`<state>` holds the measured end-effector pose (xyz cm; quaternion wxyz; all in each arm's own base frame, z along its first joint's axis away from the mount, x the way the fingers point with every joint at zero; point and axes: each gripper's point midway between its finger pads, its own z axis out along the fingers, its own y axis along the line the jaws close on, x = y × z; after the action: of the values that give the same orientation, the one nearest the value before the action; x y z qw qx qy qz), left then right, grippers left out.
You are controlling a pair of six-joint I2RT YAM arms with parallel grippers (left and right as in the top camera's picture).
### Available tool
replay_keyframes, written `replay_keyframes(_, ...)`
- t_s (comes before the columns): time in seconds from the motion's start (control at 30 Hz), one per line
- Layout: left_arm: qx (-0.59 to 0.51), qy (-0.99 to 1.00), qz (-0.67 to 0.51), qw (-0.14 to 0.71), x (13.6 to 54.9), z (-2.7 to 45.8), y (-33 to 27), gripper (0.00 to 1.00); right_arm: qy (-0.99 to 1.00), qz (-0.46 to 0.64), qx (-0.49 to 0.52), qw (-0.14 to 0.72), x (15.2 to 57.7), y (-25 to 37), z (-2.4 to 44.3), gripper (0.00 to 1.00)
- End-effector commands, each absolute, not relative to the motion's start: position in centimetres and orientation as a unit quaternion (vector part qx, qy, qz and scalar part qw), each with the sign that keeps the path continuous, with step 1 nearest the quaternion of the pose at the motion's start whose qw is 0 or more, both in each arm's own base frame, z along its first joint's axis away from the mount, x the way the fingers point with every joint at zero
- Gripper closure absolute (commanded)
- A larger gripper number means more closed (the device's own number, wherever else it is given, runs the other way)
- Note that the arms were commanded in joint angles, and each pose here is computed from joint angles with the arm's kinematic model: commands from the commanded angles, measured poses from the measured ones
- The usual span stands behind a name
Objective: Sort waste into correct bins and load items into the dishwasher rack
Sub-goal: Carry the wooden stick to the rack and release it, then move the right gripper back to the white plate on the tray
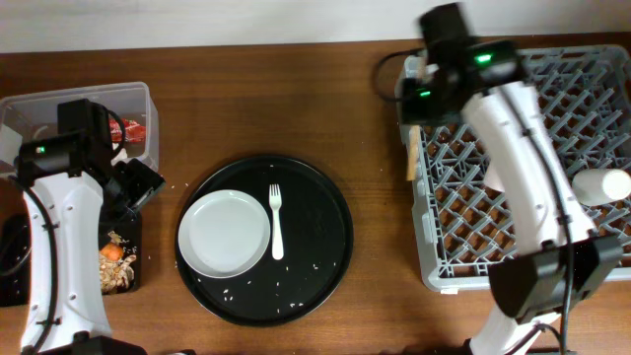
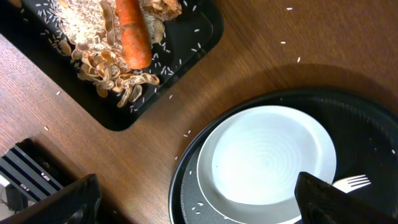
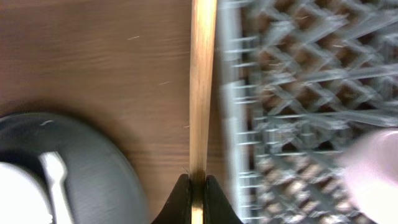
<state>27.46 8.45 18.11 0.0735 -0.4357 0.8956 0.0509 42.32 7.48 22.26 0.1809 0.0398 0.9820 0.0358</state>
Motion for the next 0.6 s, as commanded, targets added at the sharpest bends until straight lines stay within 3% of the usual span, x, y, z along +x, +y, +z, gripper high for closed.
replay_keyframes(0.0,-0.442,0.892,0.058,0.072,27.3,18.0,8.8,0.01,0.986,0.018,0.007,0.165,43.4,3.4,20.4,0.96)
replay_keyframes(0.27,-0.442,0.892,0.058,0.072,27.4,18.0,8.8,0.01,0.986,0.013,0.013,0.166,46.9,1.4,16.5,0.95)
replay_keyframes(0.3,-0.442,0.892,0.058,0.072,27.3,18.0,8.8,0.01,0.987,0.013,0.013,0.16,46.9,1.5,15.9,0.87)
replay_keyframes(0.47,-0.442,0.892,0.058,0.072,27.3,18.0,8.8,0.01,0.99,0.014,0.015,0.142,46.4,1.5,15.2,0.69)
replay_keyframes(0.57,-0.442,0.892,0.058,0.072,27.3,18.0,8.8,0.01,0.992,0.016,0.023,0.121,45.2,1.6,15.3,0.68)
